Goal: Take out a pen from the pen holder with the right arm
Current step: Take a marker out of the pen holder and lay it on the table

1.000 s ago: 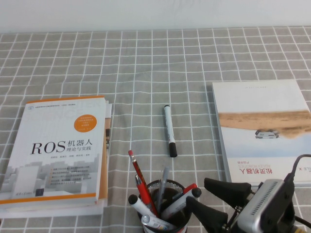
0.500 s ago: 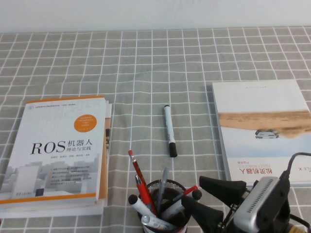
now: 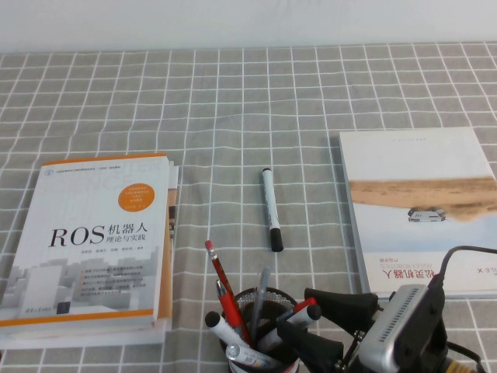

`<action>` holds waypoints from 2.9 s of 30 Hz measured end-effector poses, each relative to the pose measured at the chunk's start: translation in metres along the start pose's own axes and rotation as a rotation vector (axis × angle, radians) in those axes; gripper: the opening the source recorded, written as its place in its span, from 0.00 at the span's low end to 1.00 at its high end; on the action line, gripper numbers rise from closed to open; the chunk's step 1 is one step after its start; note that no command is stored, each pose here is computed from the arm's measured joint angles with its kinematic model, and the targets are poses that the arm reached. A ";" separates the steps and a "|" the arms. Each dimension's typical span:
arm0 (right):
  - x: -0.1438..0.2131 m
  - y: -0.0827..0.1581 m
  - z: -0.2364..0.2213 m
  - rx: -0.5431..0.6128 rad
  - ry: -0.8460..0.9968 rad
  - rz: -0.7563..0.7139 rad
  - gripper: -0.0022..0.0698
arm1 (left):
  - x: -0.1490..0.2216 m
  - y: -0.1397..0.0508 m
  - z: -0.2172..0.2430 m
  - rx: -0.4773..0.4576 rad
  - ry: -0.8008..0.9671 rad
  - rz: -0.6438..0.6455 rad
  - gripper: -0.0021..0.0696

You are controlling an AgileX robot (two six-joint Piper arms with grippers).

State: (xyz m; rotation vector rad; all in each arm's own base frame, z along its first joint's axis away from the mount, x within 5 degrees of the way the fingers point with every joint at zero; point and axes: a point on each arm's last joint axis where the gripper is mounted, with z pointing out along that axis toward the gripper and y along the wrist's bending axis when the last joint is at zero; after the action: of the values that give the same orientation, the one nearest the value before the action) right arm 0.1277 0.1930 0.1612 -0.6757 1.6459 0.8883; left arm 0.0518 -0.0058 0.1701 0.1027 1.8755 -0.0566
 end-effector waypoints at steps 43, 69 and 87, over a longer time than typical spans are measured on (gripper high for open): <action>-0.005 0.008 -0.019 -0.075 -0.017 -0.033 0.45 | 0.000 0.000 0.000 0.000 0.000 0.000 0.02; -0.005 0.007 -0.019 -0.068 -0.018 -0.030 0.20 | 0.000 0.000 0.000 0.000 0.000 0.000 0.02; -0.021 0.007 -0.025 -0.045 -0.104 0.004 0.19 | 0.000 0.000 0.000 0.000 0.000 0.000 0.02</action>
State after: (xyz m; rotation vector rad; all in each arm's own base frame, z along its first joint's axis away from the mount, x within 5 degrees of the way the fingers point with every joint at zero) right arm 0.1134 0.1755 0.1865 -0.6466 1.5387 0.9504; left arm 0.0518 -0.0058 0.1701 0.1027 1.8755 -0.0566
